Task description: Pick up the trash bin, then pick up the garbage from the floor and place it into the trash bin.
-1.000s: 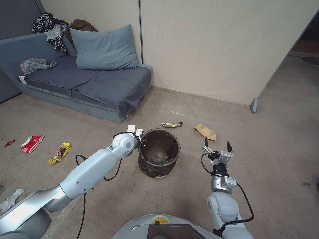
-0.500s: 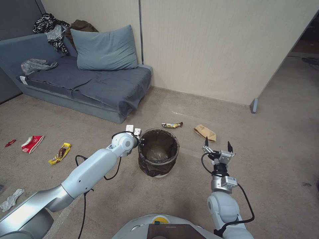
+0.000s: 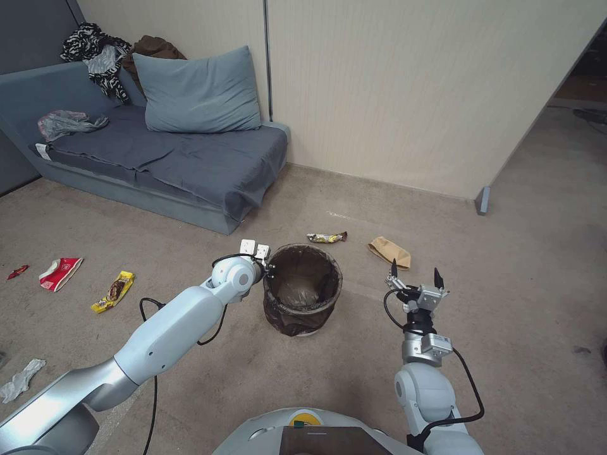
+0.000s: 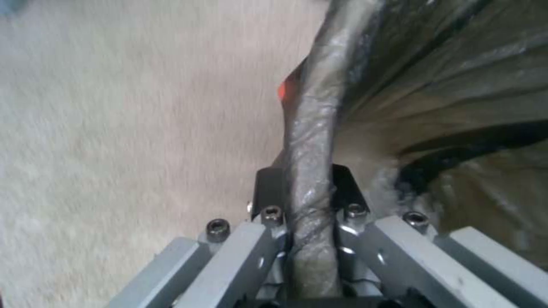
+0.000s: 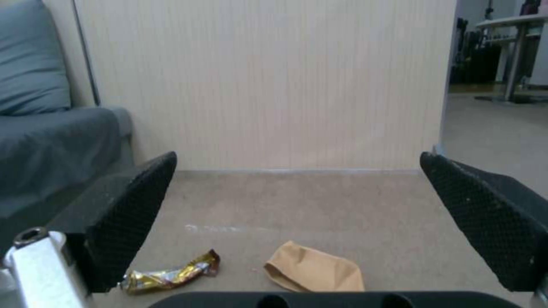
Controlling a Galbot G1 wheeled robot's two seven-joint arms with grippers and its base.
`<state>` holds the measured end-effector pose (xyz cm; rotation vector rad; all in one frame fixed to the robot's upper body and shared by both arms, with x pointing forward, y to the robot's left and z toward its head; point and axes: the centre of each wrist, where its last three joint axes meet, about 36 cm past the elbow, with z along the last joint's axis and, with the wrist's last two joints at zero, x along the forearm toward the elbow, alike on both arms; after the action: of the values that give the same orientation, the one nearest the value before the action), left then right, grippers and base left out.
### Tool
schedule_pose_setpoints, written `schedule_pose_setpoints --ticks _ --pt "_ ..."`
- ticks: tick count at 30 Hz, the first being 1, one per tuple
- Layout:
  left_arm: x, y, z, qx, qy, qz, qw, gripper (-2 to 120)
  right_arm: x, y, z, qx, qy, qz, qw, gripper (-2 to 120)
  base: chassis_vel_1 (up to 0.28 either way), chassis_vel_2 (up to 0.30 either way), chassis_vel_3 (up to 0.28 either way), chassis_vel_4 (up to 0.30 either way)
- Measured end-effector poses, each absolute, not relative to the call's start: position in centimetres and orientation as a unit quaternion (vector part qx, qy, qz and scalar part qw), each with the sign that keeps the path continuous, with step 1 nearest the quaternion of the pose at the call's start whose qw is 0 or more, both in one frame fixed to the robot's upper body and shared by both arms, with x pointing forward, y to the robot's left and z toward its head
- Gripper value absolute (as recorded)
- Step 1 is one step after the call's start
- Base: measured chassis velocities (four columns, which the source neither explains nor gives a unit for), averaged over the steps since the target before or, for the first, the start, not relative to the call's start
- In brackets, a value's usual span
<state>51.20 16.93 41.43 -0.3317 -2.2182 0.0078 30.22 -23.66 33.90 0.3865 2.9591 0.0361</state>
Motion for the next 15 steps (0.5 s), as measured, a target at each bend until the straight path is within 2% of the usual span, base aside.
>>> schedule_pose_setpoints --ticks 3,5,15 --pt "50.8 16.9 41.9 -0.136 -0.896 0.003 0.423 0 30.3 -23.7 34.0 0.13 0.988 0.013 0.079 100 0.0 0.0 0.0 0.0" --pt "50.1 16.9 43.5 -0.14 -0.907 0.007 0.396 0 30.4 -23.8 34.0 0.13 0.988 0.015 0.079 100 0.0 0.0 0.0 0.0" --pt "46.6 18.1 48.4 -0.156 -0.925 0.051 0.341 0 30.7 -24.4 34.5 0.133 0.988 0.016 0.081 100 0.0 0.0 0.0 0.0"
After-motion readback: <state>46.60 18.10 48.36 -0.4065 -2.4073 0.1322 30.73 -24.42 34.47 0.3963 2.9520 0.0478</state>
